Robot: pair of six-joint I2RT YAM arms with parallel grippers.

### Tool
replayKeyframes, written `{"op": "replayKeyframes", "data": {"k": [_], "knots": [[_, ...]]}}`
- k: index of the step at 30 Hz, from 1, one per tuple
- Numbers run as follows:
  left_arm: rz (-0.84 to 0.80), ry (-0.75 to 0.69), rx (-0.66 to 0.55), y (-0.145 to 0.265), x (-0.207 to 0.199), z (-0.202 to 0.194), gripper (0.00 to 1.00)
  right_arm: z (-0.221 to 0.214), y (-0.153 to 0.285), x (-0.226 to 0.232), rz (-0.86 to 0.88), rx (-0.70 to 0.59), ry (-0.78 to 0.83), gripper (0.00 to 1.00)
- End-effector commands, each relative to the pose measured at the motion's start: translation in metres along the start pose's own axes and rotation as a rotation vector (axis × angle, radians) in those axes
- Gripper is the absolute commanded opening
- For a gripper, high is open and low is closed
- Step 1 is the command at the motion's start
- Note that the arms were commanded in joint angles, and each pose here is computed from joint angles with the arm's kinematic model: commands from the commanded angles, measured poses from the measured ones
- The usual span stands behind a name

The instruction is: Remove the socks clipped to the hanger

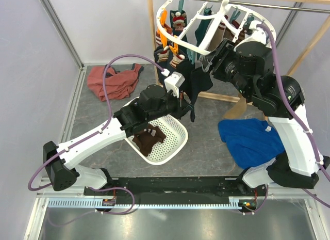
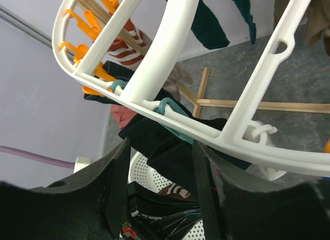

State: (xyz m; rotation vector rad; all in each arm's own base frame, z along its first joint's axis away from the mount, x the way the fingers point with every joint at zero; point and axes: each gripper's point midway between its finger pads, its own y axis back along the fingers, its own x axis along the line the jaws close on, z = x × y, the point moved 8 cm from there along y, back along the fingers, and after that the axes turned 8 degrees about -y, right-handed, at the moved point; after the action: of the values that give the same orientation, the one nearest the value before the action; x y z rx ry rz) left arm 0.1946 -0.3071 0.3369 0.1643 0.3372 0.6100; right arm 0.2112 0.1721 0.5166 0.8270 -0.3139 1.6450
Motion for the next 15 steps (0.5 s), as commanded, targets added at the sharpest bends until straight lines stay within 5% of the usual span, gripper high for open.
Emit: {"op": "replayKeyframes", "data": {"k": [1, 15], "knots": [[-0.005, -0.045, -0.075, 0.016, -0.009, 0.023, 0.02, 0.004, -0.003, -0.001, -0.04, -0.043, 0.046, 0.58], [-0.021, -0.063, -0.082, 0.019, -0.023, 0.032, 0.02, -0.009, -0.008, 0.001, -0.19, -0.136, 0.202, 0.58]]}}
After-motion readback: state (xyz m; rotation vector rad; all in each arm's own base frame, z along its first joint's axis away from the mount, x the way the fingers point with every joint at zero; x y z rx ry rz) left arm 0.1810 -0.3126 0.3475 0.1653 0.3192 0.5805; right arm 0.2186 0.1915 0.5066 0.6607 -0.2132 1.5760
